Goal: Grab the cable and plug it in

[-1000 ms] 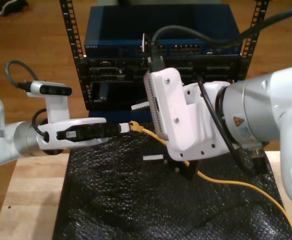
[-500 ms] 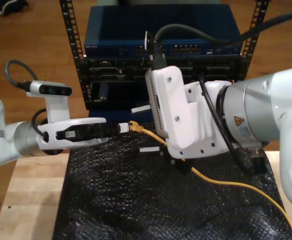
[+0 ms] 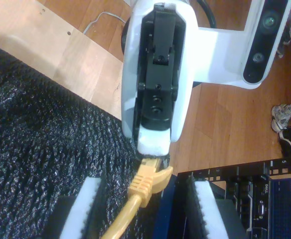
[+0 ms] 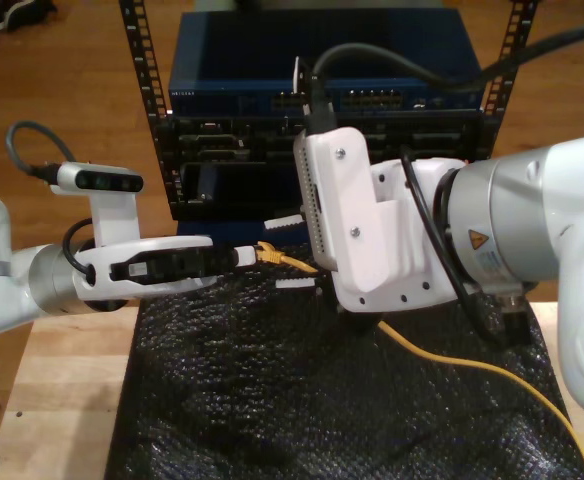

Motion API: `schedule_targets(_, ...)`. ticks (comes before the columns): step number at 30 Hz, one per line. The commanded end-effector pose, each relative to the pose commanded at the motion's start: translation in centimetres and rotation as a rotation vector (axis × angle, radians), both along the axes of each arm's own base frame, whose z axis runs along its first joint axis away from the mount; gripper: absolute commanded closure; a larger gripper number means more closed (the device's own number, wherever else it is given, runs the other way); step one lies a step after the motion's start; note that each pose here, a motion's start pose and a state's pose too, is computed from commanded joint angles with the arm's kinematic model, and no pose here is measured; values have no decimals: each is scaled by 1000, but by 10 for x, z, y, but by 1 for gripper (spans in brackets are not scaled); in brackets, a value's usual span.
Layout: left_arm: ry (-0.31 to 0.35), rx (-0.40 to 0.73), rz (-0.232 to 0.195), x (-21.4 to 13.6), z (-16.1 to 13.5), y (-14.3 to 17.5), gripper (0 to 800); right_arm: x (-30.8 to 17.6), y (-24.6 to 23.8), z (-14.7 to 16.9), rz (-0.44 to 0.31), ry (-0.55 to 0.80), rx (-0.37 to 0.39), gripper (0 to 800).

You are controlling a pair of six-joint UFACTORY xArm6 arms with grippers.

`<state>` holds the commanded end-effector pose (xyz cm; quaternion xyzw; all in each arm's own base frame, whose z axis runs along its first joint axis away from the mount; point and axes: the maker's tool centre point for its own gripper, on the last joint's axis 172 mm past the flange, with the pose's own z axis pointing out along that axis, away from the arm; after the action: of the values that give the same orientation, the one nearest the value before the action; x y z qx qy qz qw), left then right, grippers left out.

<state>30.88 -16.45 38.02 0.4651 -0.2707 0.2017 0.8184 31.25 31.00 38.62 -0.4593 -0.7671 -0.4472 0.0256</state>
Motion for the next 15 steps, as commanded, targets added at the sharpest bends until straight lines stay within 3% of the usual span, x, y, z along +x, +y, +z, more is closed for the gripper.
schedule_targets(15,3,-7,-8,-2,1,0,795,-1,1,0,-1,5,2,439)
